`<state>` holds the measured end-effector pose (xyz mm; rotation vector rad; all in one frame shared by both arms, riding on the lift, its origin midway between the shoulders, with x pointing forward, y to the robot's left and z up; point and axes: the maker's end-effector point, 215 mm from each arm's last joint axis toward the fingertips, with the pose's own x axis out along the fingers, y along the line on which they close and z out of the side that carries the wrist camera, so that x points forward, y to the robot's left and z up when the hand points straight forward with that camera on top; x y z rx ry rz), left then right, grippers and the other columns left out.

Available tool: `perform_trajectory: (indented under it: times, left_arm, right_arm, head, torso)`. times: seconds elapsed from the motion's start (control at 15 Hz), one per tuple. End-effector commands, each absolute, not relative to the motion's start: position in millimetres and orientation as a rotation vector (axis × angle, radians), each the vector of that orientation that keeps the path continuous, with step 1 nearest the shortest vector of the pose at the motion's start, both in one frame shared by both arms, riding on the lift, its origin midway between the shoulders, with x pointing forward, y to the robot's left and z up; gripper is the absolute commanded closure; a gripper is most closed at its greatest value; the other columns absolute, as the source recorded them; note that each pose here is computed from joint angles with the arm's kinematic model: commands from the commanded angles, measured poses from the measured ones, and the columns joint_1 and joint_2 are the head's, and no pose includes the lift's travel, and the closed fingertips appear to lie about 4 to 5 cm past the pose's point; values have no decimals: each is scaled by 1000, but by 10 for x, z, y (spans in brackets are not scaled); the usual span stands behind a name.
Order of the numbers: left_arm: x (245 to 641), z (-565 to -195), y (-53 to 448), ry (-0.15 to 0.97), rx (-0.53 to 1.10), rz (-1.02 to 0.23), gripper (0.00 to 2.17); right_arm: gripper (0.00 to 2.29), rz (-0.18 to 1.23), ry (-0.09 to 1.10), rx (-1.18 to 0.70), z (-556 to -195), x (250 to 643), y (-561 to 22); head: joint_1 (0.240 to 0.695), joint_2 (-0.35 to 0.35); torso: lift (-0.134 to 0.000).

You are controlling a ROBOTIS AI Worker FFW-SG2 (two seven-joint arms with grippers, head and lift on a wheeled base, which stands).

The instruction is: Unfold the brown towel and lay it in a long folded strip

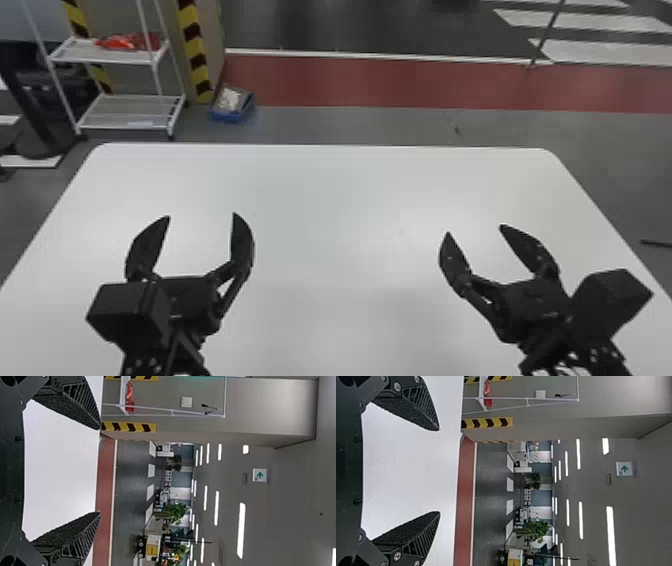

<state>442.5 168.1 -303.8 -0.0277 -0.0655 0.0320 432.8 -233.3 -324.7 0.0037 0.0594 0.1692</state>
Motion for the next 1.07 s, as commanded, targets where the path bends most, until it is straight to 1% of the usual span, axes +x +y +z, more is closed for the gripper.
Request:
perform_trajectory:
  times: [0.0,0.07,0.33,0.53,1.0]
  left_arm:
    - [4420,-3047,1654,-62,-16,12,124]
    - [4418,-3073,1652,-50,-16,17,124]
    - [4414,-3005,1701,-62,-27,42,130]
    - [4442,-3024,1828,-61,-24,95,134]
    - [4429,-2994,1915,-71,-16,105,130]
  right_arm:
    - [140,164,72,18,-3257,4324,-2363]
    - [144,163,78,19,-3264,4315,-2367]
    - [144,160,81,13,-3277,4288,-2392]
    - [144,146,72,12,-3231,4261,-2434]
    - [144,149,75,23,-3233,4265,-2476]
  head:
    - [695,-82]
    - [695,-84]
    - [695,-89]
    - [695,-86]
    - [695,-73]
  torso:
    - [-120]
    - [-120]
    - [-120]
    - [-120]
    - [-120]
